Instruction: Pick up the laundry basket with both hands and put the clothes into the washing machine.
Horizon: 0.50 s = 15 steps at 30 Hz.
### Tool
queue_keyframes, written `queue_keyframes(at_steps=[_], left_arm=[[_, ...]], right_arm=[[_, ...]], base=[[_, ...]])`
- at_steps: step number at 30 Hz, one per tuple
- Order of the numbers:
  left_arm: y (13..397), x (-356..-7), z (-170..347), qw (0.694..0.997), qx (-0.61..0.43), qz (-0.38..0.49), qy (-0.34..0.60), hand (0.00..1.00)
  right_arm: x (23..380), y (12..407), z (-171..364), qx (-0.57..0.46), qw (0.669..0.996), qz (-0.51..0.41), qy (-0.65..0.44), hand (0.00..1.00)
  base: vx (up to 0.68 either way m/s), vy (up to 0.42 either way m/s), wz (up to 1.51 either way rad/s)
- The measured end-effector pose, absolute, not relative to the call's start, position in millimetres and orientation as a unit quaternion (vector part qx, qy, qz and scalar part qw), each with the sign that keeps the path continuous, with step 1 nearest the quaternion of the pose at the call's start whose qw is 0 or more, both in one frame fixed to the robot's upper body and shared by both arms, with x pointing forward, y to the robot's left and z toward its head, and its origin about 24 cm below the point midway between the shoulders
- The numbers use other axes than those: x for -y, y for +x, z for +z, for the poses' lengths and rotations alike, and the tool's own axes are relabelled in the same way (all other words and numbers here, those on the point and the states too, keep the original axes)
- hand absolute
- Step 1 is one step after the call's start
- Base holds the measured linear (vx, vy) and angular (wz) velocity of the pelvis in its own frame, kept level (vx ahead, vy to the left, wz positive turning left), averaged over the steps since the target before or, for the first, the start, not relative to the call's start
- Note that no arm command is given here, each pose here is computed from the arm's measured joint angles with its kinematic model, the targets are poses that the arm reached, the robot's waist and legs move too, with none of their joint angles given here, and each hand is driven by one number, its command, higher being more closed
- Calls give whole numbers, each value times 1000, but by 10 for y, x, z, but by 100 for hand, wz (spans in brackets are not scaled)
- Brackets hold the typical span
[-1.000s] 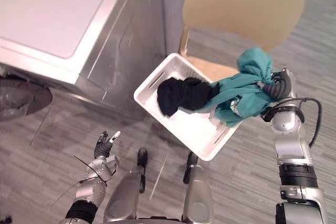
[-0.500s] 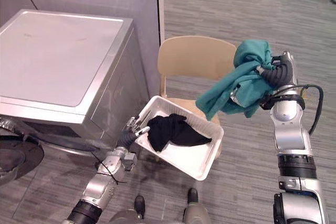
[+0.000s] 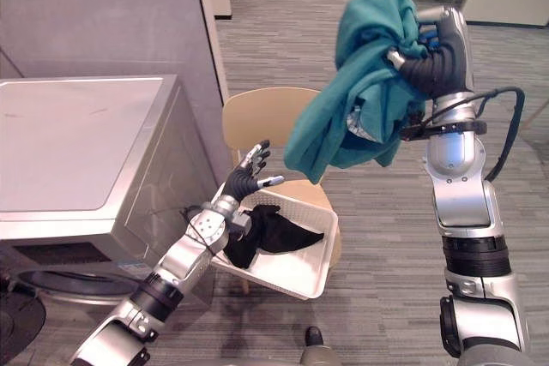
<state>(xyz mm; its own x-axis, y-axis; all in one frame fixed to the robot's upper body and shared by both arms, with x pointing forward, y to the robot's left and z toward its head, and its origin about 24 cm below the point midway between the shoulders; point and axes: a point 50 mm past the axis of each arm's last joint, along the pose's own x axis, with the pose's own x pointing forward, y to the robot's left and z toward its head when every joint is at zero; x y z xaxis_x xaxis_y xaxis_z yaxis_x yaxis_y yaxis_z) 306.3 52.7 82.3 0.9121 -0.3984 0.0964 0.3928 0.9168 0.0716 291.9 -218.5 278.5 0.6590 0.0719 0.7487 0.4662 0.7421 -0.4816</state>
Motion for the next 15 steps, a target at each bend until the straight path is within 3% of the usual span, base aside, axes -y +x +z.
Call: queue_keyframes(at_steps=[15], left_arm=[[3452,-153,1356,970,113,-198,78,0]], right_arm=[[1705,2896,2817,447,843,-39,-296,100]], base=[[4,-5,-9]])
